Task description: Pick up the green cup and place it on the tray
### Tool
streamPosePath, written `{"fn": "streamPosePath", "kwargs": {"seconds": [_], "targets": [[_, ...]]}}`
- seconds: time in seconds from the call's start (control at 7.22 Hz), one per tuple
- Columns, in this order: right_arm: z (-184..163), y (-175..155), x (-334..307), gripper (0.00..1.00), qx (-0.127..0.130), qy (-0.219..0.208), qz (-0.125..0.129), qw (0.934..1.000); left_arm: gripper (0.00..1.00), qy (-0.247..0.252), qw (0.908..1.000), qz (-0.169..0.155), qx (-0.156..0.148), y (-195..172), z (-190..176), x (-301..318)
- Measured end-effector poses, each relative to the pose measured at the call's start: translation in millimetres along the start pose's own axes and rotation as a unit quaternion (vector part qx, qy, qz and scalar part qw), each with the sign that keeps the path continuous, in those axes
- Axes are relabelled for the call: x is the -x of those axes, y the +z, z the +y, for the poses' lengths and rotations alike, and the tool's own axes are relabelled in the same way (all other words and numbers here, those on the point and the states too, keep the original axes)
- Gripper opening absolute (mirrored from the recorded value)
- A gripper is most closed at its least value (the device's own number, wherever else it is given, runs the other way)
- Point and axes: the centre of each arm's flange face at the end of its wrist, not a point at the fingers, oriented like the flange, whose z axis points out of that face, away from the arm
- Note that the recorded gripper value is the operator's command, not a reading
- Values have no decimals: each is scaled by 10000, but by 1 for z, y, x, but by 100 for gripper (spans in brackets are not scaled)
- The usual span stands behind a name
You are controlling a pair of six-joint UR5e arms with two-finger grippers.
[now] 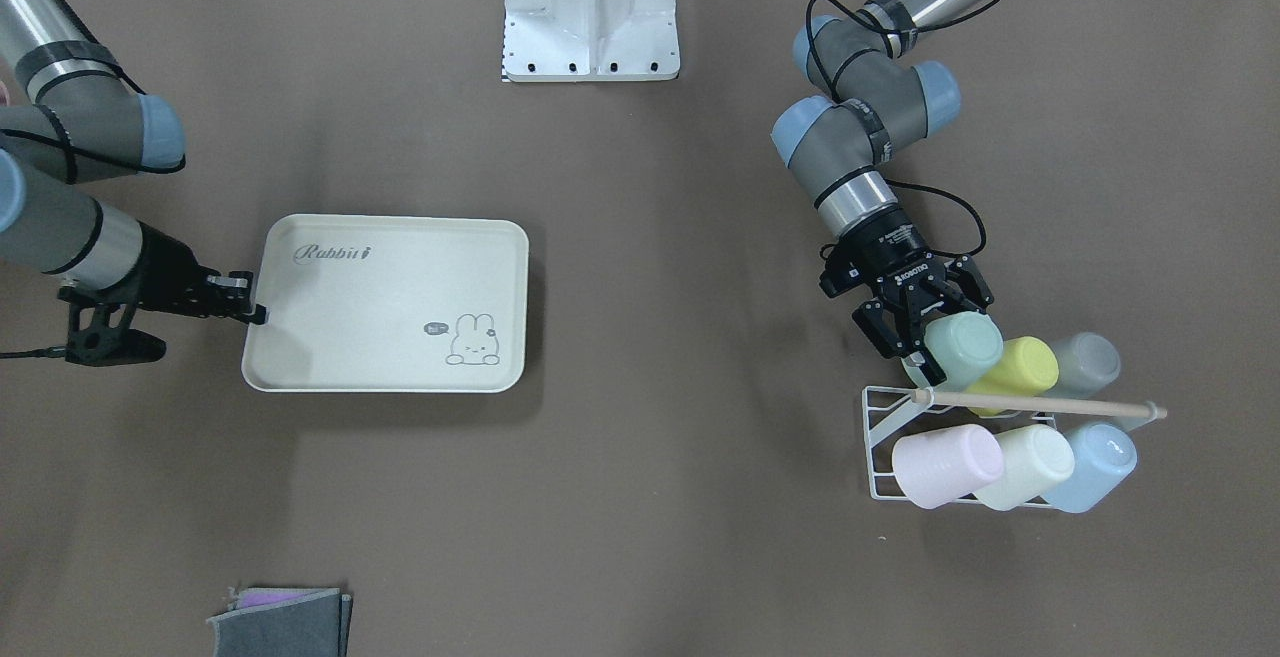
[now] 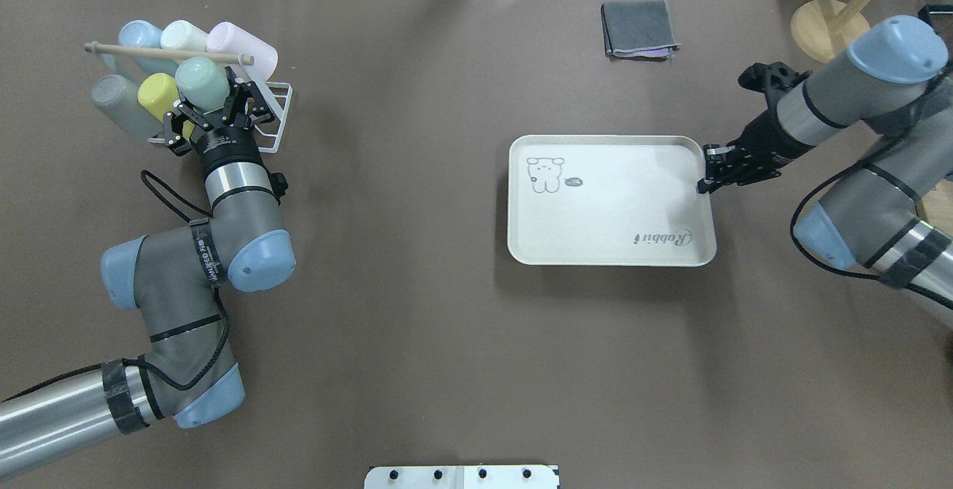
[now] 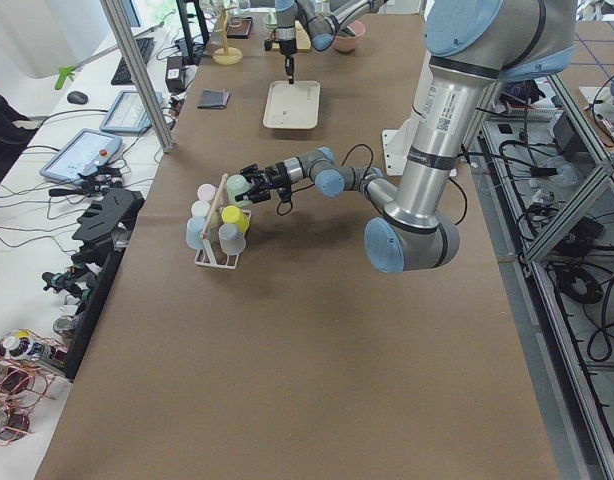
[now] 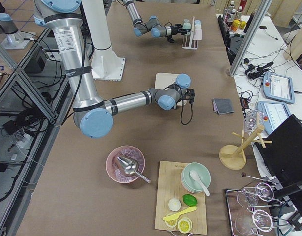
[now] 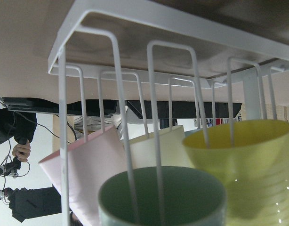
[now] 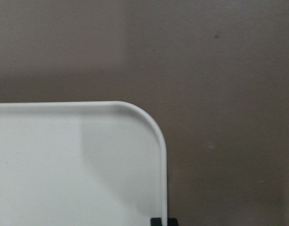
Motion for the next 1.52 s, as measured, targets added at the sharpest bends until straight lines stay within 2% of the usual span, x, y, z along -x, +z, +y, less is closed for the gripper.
{"fn": "streamPosePath", "kwargs": {"seconds": [0.28,0.69,0.83,0.97,1.11,1.25,1.39,1.52], "targets": [[3,17,85,0,-66,100,-11,9999,0,5,9998,-168,119,-16,36,1],[16,37,177,0,-402,-188,64,9990,0,-346,9983,-391,249,-36,89,10],[22,43,194,0,-504,-313,67,9982,0,-729,9958,-541,135,-43,106,15],[31,49,207,0,-546,-413,52,9976,0,-1262,9888,-773,-200,-49,115,22],[42,53,211,0,-523,-475,29,9975,0,-1875,9741,-1070,-665,-56,121,35],[57,56,208,0,-469,-526,24,9975,0,-2569,9498,-1344,-1179,-60,132,53],[69,61,201,0,-410,-561,52,9976,0,-3297,9175,-1412,-1721,-62,134,65],[74,69,196,0,-358,-588,97,9976,0,-4147,8704,-1230,-2351,-62,122,75]]}}
